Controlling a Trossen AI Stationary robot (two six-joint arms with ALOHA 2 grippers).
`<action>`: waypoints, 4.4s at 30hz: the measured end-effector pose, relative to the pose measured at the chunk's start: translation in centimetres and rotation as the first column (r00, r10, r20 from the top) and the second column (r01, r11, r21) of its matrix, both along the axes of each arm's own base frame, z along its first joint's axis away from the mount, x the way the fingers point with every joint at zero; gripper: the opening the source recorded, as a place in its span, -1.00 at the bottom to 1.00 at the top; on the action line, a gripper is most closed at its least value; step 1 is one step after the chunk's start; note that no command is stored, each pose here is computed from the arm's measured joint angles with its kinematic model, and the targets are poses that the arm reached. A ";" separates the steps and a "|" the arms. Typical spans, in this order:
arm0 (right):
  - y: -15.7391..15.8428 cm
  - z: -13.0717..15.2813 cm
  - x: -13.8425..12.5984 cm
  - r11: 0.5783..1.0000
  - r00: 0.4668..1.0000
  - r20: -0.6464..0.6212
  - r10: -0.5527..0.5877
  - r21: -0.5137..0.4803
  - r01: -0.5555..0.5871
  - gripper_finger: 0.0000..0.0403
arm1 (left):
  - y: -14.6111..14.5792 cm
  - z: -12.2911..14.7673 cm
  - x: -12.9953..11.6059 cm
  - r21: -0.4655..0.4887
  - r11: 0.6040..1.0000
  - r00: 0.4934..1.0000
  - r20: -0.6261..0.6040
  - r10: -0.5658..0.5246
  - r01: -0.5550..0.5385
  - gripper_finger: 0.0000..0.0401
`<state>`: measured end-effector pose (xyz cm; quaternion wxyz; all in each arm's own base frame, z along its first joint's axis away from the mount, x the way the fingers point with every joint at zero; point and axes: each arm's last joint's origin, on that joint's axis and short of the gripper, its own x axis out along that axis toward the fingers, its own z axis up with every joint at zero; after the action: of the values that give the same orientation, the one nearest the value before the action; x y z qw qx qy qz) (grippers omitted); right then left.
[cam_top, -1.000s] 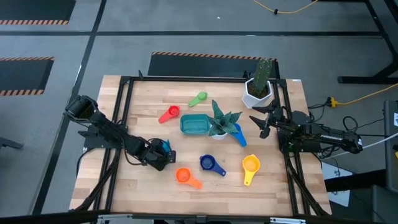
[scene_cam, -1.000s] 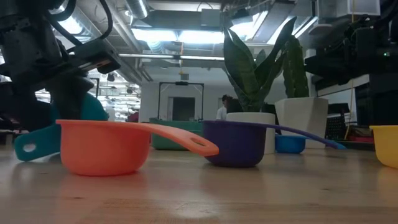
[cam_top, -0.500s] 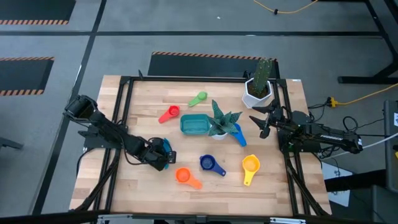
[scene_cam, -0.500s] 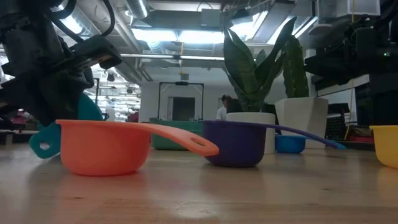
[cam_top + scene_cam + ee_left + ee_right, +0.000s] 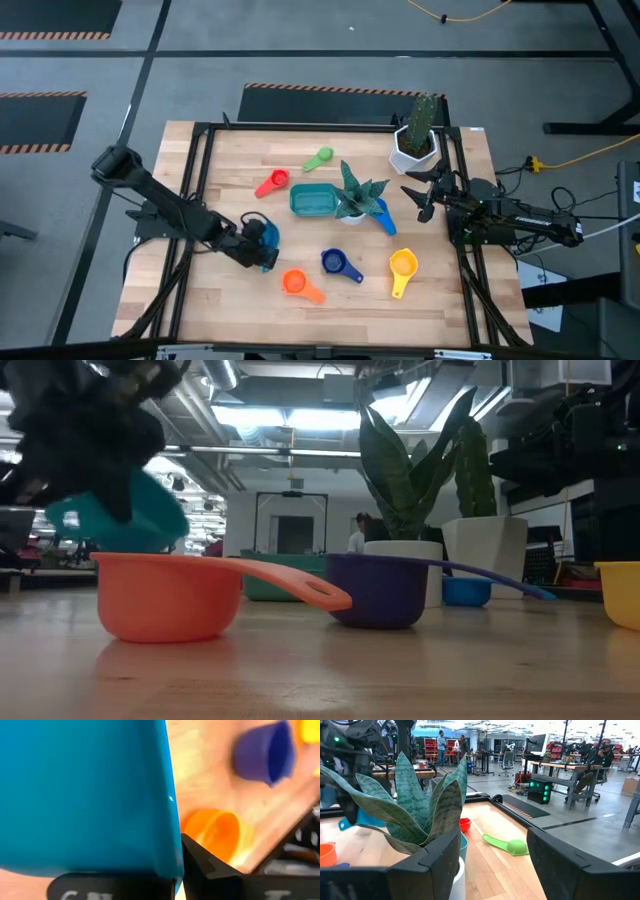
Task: Nest measuring cups in basket
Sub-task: Prepare the light blue measuring cup
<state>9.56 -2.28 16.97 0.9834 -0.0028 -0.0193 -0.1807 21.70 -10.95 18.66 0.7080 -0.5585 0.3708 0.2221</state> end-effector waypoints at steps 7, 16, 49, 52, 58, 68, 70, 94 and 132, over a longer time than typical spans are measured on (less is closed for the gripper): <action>0.0 0.0 0.0 1.000 1.000 -0.001 0.000 -0.001 0.000 0.16 | 2.6 2.2 -1.6 0.027 0.992 0.989 0.079 -0.122 0.120 -0.99; 0.0 0.0 0.0 1.000 1.000 0.000 0.000 -0.002 0.000 0.16 | 6.3 0.7 -5.3 -0.090 0.980 0.965 0.208 -0.158 0.180 -0.99; 0.0 0.0 0.0 1.000 1.000 0.005 0.000 0.000 0.000 0.16 | 4.7 -5.1 -4.1 -0.344 0.934 0.909 0.413 0.058 0.097 -0.98; 0.0 0.0 0.0 1.000 1.000 0.004 0.000 0.000 0.000 0.16 | 4.2 -5.2 -3.3 -0.340 0.935 0.916 0.399 0.045 0.102 -0.98; 0.0 0.0 0.0 1.000 1.000 0.004 0.000 0.000 0.000 0.16 | 3.3 -5.2 -1.0 -0.326 0.932 0.908 0.419 -0.011 0.161 -0.98; 0.0 0.0 0.0 1.000 1.000 0.004 0.000 0.000 0.000 0.16 | 4.1 -7.3 0.3 -0.318 0.904 0.901 0.410 -0.142 0.287 -0.98; 0.0 0.0 0.0 1.000 1.000 0.005 0.000 0.000 0.000 0.16 | 4.3 -7.4 0.4 -0.304 0.900 0.891 0.422 -0.167 0.313 -0.98; 0.0 0.1 0.0 1.000 1.000 0.005 0.000 0.000 0.000 0.16 | 5.0 -7.5 0.6 -0.311 0.900 0.895 0.416 -0.159 0.304 -0.50; 0.0 0.0 0.0 1.000 1.000 0.005 0.000 -0.001 0.000 0.16 | 5.1 -7.9 0.4 -0.432 0.881 0.947 0.318 -0.051 0.192 -0.37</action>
<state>9.56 -2.29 17.02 0.9833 -0.0027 -0.0218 -0.1807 22.09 -5.88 10.81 0.6169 -0.7115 0.3365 -0.0031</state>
